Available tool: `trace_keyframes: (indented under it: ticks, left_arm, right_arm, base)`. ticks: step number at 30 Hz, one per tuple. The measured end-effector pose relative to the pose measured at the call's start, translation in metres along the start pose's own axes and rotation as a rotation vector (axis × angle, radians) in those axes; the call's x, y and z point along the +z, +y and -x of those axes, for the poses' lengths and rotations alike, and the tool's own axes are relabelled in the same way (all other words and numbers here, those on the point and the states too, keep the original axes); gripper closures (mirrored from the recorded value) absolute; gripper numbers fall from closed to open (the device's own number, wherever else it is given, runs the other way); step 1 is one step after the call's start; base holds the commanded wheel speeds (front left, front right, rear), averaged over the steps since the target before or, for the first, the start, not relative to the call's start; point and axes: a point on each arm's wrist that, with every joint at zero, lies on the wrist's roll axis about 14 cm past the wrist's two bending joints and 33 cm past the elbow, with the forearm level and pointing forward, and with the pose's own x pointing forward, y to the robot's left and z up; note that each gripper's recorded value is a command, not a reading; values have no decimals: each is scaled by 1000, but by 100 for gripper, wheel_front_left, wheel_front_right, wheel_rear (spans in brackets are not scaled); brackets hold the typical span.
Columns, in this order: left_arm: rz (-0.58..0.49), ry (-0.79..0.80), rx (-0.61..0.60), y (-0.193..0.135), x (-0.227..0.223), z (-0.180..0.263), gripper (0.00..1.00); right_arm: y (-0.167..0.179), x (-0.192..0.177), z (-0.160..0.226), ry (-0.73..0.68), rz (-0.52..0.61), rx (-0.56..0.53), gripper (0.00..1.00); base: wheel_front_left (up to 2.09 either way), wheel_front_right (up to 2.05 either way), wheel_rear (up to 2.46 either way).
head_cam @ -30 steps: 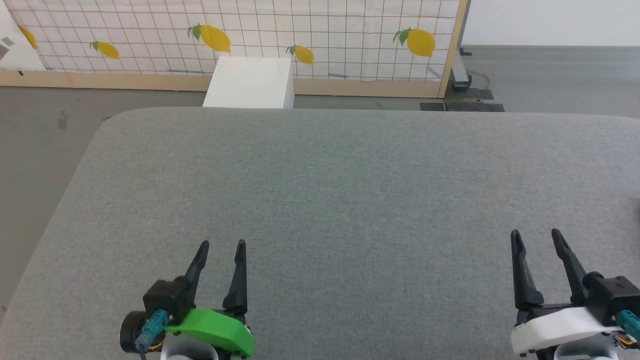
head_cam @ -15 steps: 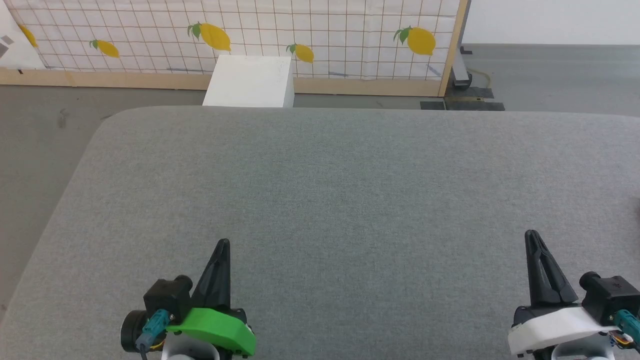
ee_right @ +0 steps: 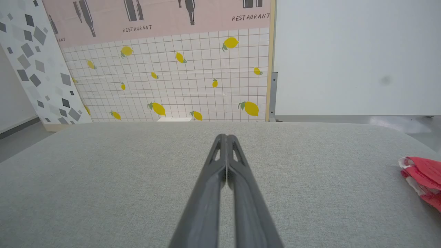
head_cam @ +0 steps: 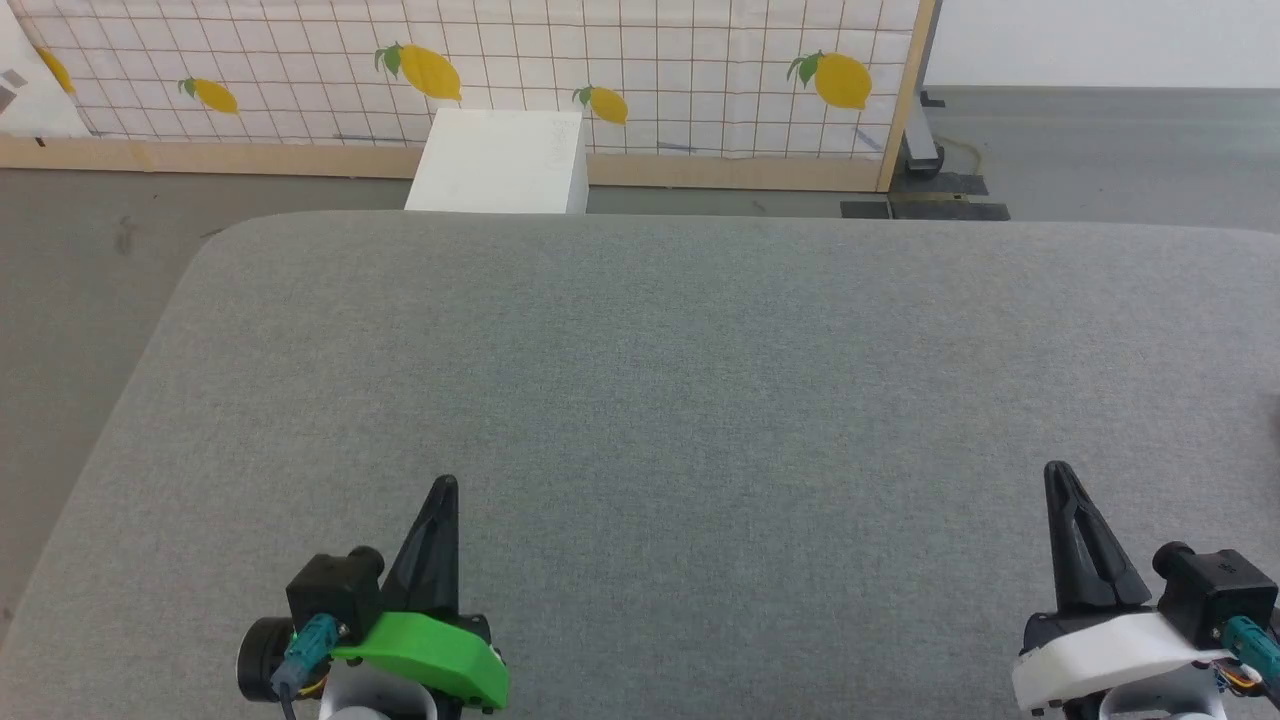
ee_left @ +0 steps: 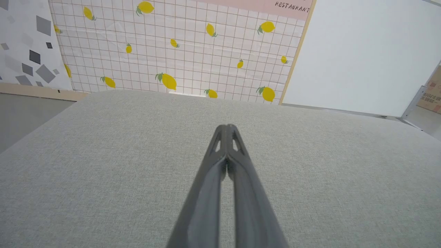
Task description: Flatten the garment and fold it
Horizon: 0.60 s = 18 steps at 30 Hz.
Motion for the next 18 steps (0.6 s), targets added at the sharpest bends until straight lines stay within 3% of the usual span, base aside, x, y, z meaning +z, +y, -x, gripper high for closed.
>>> trace_keyframes:
  ticks: [18]
  left_arm:
    - [-29,15,15,5,2,-2,100]
  right_arm:
    - [4,-4,-1,29,14,14,100]
  base:
    - [0,0,0]
